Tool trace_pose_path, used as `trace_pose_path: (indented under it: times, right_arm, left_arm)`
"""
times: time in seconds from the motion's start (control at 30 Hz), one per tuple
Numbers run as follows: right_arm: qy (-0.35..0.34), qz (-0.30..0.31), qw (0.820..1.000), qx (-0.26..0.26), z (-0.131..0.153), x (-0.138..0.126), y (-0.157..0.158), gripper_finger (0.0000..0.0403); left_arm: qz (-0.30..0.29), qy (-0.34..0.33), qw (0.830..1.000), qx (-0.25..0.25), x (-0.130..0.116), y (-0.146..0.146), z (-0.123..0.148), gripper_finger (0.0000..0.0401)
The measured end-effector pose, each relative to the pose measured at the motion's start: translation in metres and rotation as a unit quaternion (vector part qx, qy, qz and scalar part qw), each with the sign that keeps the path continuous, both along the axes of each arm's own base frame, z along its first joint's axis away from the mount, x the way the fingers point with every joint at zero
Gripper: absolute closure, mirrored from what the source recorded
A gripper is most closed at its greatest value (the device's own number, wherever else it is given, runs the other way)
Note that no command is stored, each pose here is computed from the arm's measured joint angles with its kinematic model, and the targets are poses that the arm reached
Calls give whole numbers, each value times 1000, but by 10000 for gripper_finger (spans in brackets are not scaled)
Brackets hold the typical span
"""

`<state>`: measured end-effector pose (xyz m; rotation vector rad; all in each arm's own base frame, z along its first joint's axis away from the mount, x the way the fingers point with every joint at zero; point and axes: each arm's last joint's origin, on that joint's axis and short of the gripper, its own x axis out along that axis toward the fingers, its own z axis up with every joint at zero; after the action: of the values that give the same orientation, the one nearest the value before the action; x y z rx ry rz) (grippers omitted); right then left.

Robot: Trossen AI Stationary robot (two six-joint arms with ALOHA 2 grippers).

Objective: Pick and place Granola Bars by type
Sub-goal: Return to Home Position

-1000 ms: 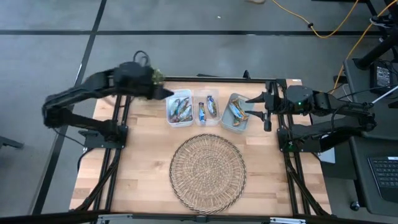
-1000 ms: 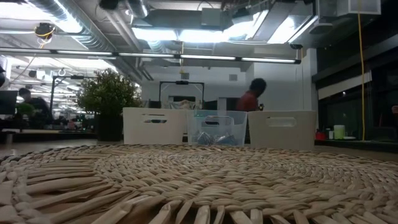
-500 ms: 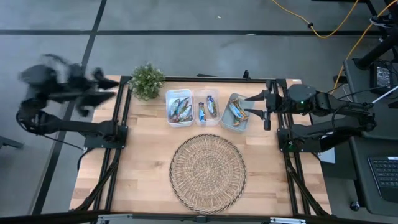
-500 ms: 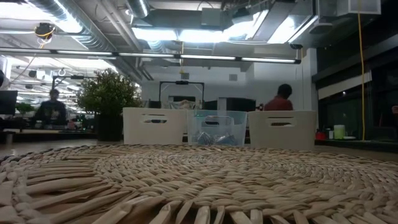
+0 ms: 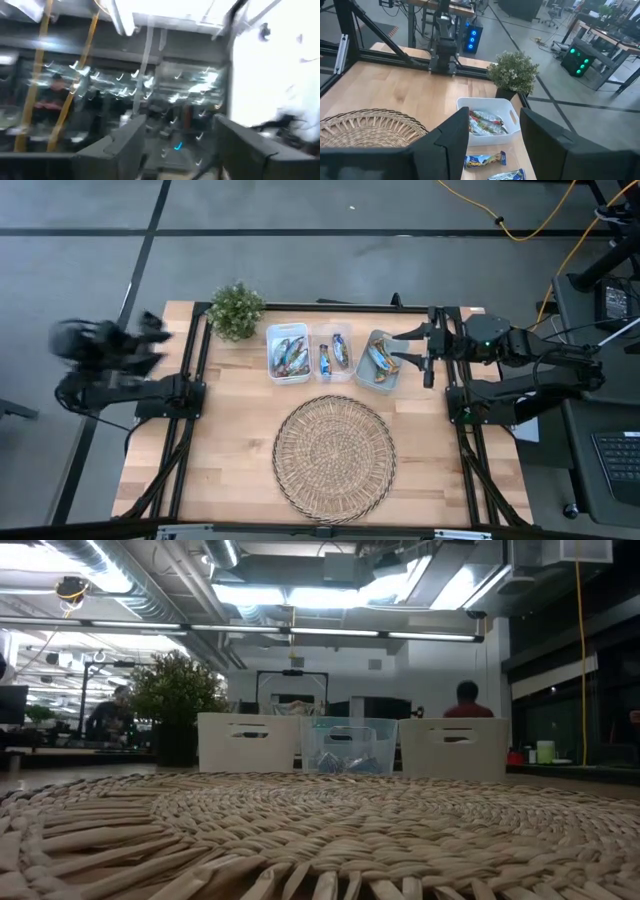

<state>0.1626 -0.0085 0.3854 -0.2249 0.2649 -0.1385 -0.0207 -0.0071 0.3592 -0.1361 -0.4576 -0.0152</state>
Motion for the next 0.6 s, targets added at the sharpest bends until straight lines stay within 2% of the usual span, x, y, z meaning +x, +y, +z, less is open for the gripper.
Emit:
trace_pose_path:
  times: [0.1, 0.17, 0.23, 0.27, 0.37, 0.47, 0.6]
  right_arm:
    - [-1, 0, 1000, 0, 0, 2, 0, 225]
    - [-6, -1, 1000, 0, 1, 3, 0, 225]
    - [-4, -1, 1000, 0, 0, 6, 0, 225]
    - [-5, -1, 1000, 1, 0, 7, 0, 225]
    - [-1, -1, 1000, 1, -1, 9, 0, 225]
    - [4, -1, 1000, 0, -3, 11, 0, 225]
    - [8, 0, 1000, -1, -4, 12, 0, 225]
  left_arm:
    - [28, 62, 998, -6, 34, 7, -27, 177]
    - [57, 69, 996, -11, 59, 13, -40, 177]
    - [60, 89, 994, -4, 80, 16, -65, 177]
    - [56, 69, 996, 4, 87, 17, -72, 177]
    - [51, 30, 998, -1, 101, 19, -102, 177]
    - [38, 41, 998, -18, 111, 21, -138, 177]
    - [39, 69, 996, -33, 115, 21, -162, 177]
